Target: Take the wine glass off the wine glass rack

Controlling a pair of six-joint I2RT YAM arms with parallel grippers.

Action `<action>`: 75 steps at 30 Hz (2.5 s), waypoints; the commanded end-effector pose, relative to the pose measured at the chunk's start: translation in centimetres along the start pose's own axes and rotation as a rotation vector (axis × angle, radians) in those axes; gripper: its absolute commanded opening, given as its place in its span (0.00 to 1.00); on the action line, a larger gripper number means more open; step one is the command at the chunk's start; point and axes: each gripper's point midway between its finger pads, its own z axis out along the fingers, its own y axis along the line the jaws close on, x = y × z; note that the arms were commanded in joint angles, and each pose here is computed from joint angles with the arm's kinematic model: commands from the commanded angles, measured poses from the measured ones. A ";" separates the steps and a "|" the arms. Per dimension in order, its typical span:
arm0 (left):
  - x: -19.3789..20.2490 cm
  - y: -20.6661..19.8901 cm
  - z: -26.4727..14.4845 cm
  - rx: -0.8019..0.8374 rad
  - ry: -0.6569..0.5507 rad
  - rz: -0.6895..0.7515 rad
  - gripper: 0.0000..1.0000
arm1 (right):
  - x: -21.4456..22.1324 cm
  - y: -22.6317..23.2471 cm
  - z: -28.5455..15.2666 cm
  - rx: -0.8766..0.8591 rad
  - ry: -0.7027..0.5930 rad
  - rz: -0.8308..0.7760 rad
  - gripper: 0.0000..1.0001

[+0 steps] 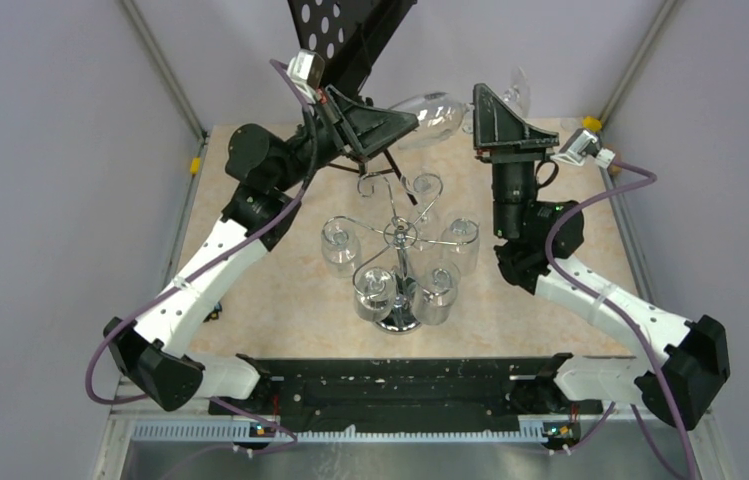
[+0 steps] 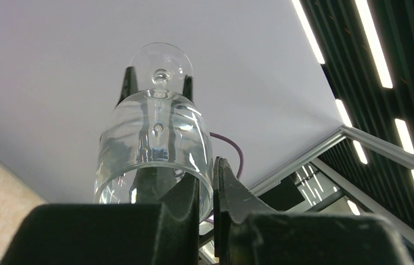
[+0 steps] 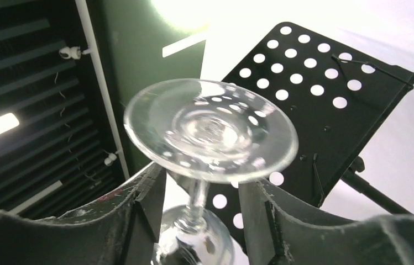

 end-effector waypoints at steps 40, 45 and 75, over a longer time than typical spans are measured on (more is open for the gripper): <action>-4.3 -10.2 -19.2 -0.681 -0.298 0.872 0.00 | -2.6 4.2 -5.0 -0.101 0.175 -0.290 0.73; -3.7 -5.5 -21.8 -0.888 -0.197 0.868 0.00 | -2.4 3.3 -5.2 -0.070 0.196 -0.322 0.73; -7.5 23.5 -33.1 -1.655 0.056 0.349 0.00 | -0.9 -4.7 -7.9 0.243 0.465 -0.694 0.73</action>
